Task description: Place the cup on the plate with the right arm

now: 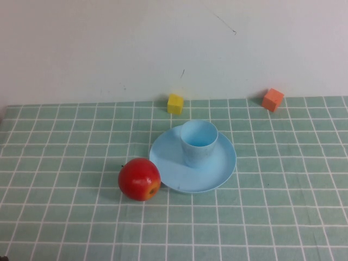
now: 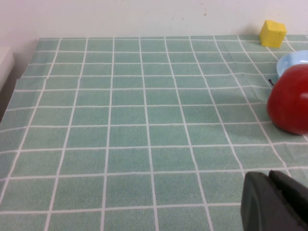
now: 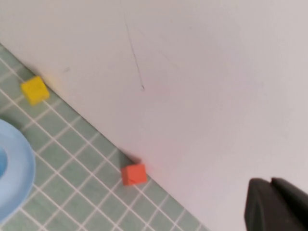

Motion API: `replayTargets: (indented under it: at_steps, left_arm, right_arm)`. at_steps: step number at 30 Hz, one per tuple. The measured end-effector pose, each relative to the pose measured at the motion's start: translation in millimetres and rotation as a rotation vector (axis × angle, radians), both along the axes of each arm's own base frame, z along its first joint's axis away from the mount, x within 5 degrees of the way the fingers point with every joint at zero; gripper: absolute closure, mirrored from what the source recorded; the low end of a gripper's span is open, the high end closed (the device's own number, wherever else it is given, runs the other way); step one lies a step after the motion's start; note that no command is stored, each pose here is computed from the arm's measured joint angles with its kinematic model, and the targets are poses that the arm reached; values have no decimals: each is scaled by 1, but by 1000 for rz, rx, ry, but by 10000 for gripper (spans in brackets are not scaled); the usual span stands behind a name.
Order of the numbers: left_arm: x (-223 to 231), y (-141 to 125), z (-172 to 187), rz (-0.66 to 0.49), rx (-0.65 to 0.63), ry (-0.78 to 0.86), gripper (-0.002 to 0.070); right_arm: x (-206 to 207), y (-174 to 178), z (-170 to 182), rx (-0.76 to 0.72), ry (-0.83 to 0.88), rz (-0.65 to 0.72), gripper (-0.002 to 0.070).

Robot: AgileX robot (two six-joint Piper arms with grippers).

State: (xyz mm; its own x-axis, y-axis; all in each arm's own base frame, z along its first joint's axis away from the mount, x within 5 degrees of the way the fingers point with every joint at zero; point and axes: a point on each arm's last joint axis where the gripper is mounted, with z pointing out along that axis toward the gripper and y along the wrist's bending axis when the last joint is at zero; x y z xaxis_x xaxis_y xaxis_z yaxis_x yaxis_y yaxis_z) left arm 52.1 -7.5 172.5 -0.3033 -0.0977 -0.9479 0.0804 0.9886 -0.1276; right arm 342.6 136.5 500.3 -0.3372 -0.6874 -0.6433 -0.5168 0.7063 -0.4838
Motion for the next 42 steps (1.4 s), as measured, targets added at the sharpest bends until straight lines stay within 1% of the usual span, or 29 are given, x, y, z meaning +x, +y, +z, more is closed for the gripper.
replayTargets:
  at_steps: [2, 5, 9, 12, 15, 20, 23, 28, 31, 35, 42]
  left_arm:
    - [0, 0, 0, 0, 0, 0, 678]
    - [0, 0, 0, 0, 0, 0, 678]
    - [0, 0, 0, 0, 0, 0, 678]
    - [0, 0, 0, 0, 0, 0, 678]
    - [0, 0, 0, 0, 0, 0, 678]
    - [0, 0, 0, 0, 0, 0, 678]
    - [0, 0, 0, 0, 0, 0, 678]
    - [0, 0, 0, 0, 0, 0, 678]
    - [0, 0, 0, 0, 0, 0, 678]
    - [0, 0, 0, 0, 0, 0, 678]
    - [0, 0, 0, 0, 0, 0, 678]
  right_arm:
    - [-10, -9, 1, -39, 2, -31, 678]
    - [-27, -17, -2, -51, 38, -46, 678]
    - [-52, -23, -24, -38, 149, -17, 678]
    - [-76, -30, -43, -10, 179, -3, 678]
    - [-105, -42, -64, 27, 155, -8, 679]
    - [-159, -64, -114, 91, 146, -19, 679]
    - [-189, -74, -137, 140, 126, -11, 679]
    - [-227, -90, -170, 192, 48, 5, 679]
    - [-243, -96, -186, 211, 20, 9, 679]
    - [-256, -102, -203, 217, 24, 6, 679]
    - [-259, -103, -228, 191, 90, -2, 679]
